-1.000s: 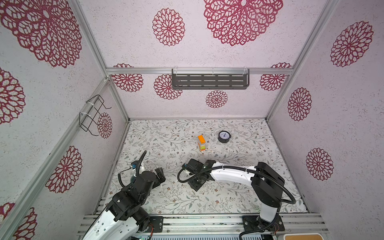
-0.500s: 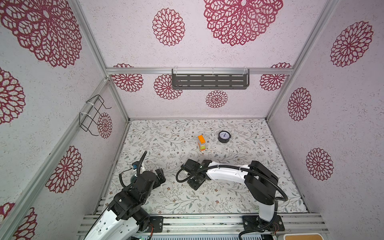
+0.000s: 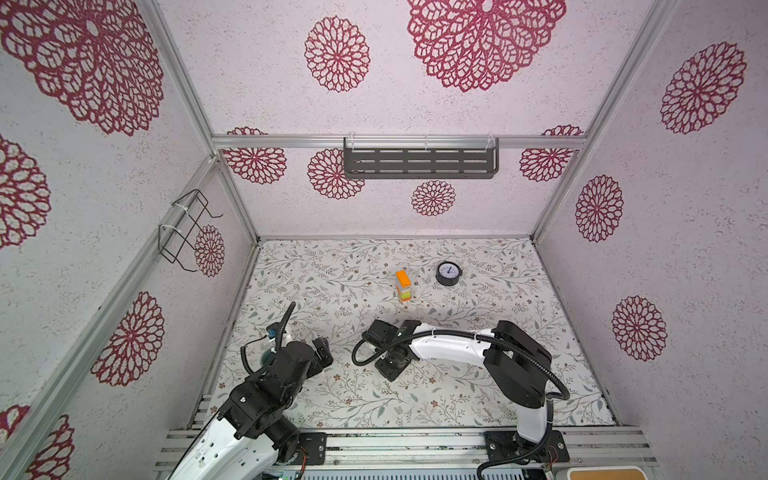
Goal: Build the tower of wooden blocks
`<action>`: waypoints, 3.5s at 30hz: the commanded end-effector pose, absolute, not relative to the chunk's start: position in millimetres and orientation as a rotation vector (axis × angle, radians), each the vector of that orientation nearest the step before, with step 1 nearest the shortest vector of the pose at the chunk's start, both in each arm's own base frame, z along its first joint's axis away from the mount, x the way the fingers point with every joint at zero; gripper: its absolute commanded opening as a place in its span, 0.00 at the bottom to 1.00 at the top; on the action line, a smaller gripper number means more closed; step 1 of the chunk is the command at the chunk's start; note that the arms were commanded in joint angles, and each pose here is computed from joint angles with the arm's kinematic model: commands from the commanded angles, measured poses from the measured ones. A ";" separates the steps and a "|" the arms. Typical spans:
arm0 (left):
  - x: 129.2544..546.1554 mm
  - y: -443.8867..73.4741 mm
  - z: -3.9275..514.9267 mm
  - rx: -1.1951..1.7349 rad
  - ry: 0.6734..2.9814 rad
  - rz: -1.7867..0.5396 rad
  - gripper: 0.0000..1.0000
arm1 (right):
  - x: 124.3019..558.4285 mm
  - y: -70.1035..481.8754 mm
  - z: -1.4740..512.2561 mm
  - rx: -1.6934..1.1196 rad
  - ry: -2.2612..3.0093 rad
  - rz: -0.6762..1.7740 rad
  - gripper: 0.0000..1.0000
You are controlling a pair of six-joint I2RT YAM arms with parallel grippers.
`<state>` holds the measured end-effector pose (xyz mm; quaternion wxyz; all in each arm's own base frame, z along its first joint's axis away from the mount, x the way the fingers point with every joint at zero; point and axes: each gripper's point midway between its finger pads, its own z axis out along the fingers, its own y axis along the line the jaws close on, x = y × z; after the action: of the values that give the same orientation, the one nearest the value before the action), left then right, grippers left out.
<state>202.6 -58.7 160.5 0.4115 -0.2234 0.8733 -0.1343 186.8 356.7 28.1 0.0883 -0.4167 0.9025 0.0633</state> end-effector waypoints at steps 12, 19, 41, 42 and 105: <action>213.2 -64.5 178.3 -0.543 2.173 -0.352 0.99 | 213.2 353.3 80.0 -0.756 2.696 0.777 0.14; 222.4 -74.6 182.4 -0.512 2.173 -0.372 0.99 | 224.0 320.9 94.7 -0.478 2.622 1.040 0.15; 245.4 -102.4 180.6 -0.449 2.207 -0.412 0.99 | 288.8 237.2 78.0 0.059 2.470 1.319 0.21; 245.3 -102.1 179.8 -0.450 2.209 -0.410 0.99 | 289.7 237.2 75.6 0.060 2.476 1.316 0.21; 272.8 -136.5 132.7 -0.243 2.505 -0.263 0.97 | 283.3 192.0 80.7 -0.329 2.795 0.263 0.57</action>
<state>271.4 -131.7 140.7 0.3240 -0.1092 0.9339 -0.1042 284.2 196.9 84.5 0.1646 -0.1120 0.9712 0.1308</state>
